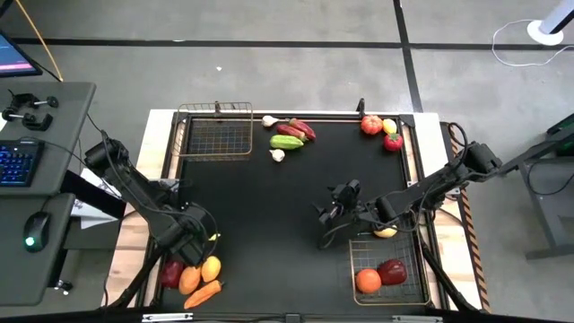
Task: Sort produce into baskets
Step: Put the green bell pepper into the top wire basket
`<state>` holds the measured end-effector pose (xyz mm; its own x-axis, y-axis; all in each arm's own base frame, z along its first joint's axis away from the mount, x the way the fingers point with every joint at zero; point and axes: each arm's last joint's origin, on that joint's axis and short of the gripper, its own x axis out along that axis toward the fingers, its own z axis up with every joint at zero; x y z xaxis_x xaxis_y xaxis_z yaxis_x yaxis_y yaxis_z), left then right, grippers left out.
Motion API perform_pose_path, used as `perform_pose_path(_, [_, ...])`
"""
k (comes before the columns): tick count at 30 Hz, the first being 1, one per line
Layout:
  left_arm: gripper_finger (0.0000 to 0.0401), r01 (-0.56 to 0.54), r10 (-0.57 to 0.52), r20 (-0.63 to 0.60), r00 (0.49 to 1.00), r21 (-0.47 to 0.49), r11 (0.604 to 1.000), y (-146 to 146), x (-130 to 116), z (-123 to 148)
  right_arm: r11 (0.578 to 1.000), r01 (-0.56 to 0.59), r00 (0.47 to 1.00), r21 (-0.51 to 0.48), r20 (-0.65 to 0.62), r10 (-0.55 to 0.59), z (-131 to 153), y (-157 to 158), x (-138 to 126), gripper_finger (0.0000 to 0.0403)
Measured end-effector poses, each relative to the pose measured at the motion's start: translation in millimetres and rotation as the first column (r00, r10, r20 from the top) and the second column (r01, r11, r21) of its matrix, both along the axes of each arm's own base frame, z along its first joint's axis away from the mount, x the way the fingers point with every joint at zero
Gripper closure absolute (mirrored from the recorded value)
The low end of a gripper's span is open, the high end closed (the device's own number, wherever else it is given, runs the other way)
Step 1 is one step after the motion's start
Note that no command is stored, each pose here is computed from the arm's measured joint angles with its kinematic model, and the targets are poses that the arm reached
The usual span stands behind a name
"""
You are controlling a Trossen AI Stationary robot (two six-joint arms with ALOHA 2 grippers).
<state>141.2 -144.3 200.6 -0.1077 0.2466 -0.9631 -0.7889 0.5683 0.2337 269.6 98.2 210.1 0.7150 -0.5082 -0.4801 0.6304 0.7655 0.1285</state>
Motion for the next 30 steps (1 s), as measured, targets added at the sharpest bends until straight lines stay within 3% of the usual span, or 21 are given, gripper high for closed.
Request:
perform_pose_path(8, [0.0080, -0.007, 0.008, 0.011, 1.000, -0.017, 1.000, -4, -1, 0, 1.000, 0.000, 1.000, 0.000, 0.000, 0.000, 0, 0, 0, 0.0036])
perform_pose_path(17, [0.0080, -0.032, 0.031, -0.073, 0.997, -0.009, 0.999, -3, -10, 1, 1.000, 0.000, 1.000, 0.000, -0.001, 0.000, 0, 0, 0, 0.0036])
perform_pose_path(22, [0.0080, 0.095, -0.106, -0.120, 0.987, -0.092, 0.991, -5, -11, 6, 1.000, 0.000, 1.000, 0.000, -0.001, 0.000, 0, 0, 0, 0.0036])
perform_pose_path(30, [0.0080, 0.363, -0.373, -0.032, 0.927, -0.166, 0.917, -12, -2, 29, 1.000, 0.000, 1.000, -0.001, -0.002, 0.000, 0, 0, 0, 0.0036])
